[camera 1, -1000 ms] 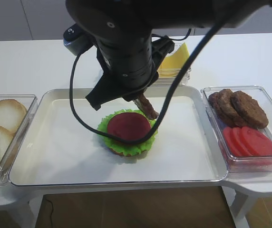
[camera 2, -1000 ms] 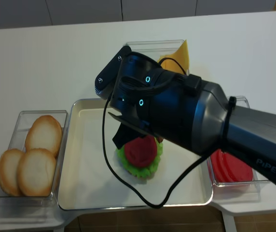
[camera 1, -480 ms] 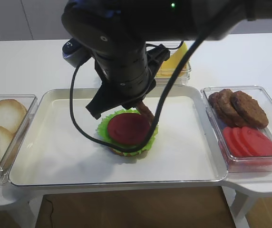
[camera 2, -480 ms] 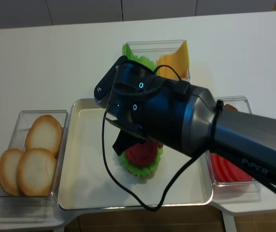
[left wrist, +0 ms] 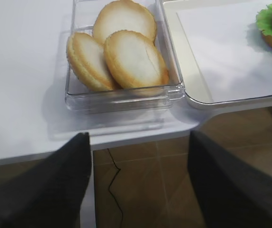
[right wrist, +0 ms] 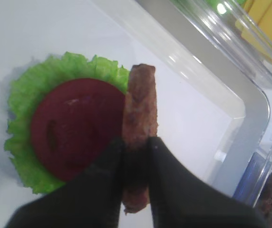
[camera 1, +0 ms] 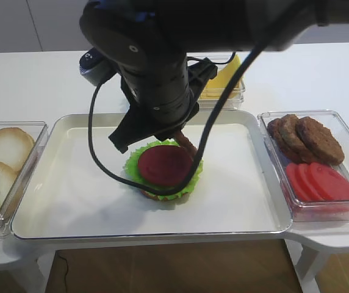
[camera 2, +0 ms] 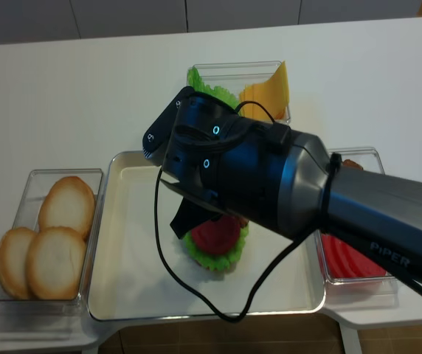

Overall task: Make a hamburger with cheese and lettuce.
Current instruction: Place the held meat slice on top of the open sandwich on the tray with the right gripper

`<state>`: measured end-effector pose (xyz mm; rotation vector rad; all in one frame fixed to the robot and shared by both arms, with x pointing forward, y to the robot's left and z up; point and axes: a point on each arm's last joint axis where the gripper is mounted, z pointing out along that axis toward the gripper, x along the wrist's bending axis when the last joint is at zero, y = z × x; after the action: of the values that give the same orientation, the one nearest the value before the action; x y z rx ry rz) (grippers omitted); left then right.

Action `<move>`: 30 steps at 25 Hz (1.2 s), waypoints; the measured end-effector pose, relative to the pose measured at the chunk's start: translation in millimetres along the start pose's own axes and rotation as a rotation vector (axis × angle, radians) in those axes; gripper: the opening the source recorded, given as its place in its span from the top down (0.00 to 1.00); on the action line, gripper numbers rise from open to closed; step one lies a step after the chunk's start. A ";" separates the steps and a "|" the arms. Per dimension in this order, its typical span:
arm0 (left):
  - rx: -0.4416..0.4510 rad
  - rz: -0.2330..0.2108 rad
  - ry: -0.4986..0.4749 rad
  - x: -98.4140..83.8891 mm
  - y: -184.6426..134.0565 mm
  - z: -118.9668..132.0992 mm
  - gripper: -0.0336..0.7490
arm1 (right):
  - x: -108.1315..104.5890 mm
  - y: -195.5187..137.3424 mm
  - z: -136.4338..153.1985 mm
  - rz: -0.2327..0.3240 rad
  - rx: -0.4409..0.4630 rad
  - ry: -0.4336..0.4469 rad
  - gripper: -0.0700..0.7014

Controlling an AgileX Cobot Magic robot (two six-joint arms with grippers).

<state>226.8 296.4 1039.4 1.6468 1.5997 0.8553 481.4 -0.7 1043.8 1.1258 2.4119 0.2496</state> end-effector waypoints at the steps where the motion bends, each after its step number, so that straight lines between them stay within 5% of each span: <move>1: 0.000 0.000 0.000 0.0 0.0 0.0 0.36 | 0.0 0.0 0.0 0.000 0.000 0.000 0.74; 20: 0.000 0.000 0.000 0.0 0.0 0.0 0.36 | 13.9 -2.3 -1.3 0.080 0.032 0.152 0.26; 30: 0.000 0.000 0.000 0.0 0.0 0.0 0.36 | 8.5 0.2 -10.0 0.076 0.033 0.216 0.21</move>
<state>226.8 296.4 1039.4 1.6468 1.5997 0.8553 472.0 6.3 1049.7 1.2650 2.5711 0.3746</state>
